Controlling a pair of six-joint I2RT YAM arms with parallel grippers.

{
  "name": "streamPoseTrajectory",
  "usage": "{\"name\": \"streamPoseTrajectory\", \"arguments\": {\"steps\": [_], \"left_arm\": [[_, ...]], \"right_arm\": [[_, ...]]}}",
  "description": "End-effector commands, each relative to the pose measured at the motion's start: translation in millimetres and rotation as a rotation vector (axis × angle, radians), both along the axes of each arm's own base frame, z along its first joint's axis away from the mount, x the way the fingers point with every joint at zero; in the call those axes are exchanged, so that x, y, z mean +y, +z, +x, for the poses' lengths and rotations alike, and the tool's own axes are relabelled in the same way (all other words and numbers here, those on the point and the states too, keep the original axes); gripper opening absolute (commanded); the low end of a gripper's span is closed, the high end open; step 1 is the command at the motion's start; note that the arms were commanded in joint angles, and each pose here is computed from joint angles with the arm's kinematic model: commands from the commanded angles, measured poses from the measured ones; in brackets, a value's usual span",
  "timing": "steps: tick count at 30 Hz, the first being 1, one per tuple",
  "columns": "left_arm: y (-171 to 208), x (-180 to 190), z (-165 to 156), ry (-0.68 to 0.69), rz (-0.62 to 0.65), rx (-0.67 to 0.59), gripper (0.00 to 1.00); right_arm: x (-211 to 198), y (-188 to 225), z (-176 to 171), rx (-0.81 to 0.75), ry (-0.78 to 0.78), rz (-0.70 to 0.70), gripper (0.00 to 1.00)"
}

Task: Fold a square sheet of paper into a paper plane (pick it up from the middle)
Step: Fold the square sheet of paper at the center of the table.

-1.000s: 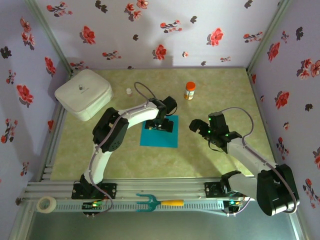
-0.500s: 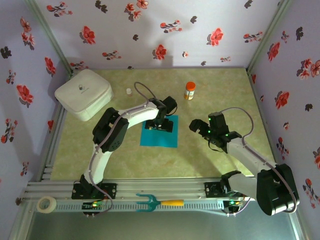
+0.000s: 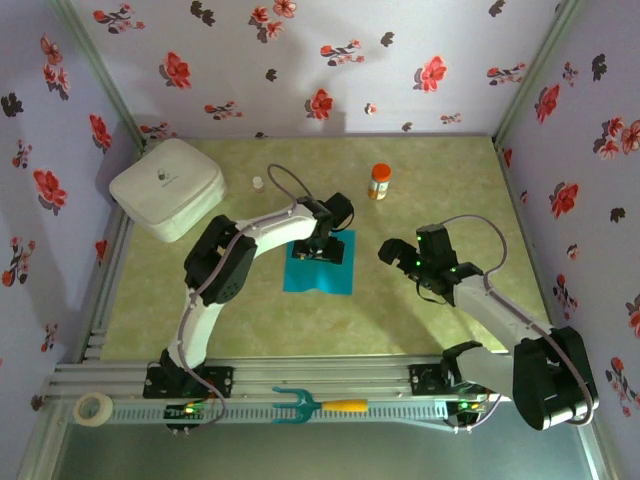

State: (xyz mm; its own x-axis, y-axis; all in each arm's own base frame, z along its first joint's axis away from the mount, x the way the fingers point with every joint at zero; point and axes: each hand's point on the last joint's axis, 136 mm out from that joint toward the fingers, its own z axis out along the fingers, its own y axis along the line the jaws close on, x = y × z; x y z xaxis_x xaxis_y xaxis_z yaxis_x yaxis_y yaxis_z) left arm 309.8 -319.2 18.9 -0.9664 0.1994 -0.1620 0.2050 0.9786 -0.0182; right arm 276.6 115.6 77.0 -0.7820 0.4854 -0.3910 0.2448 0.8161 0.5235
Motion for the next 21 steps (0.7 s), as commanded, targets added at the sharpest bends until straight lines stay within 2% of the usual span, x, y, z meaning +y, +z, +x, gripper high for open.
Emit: {"name": "streamPoseTrajectory", "arguments": {"steps": [1, 10, 21], "left_arm": [[1, -2, -3, -0.007, -0.018, -0.015, 0.75], [17, -6, 2, -0.01, -0.089, -0.087, 0.52], [54, 0, 11, 0.041, -0.192, -0.198, 0.45]], "right_arm": [[-1, 8, 4, -0.002, -0.033, 0.017, 0.99], [-2, 6, 4, 0.013, -0.057, 0.032, 0.99], [-15, 9, 4, 0.04, -0.137, -0.013, 0.99]]}}
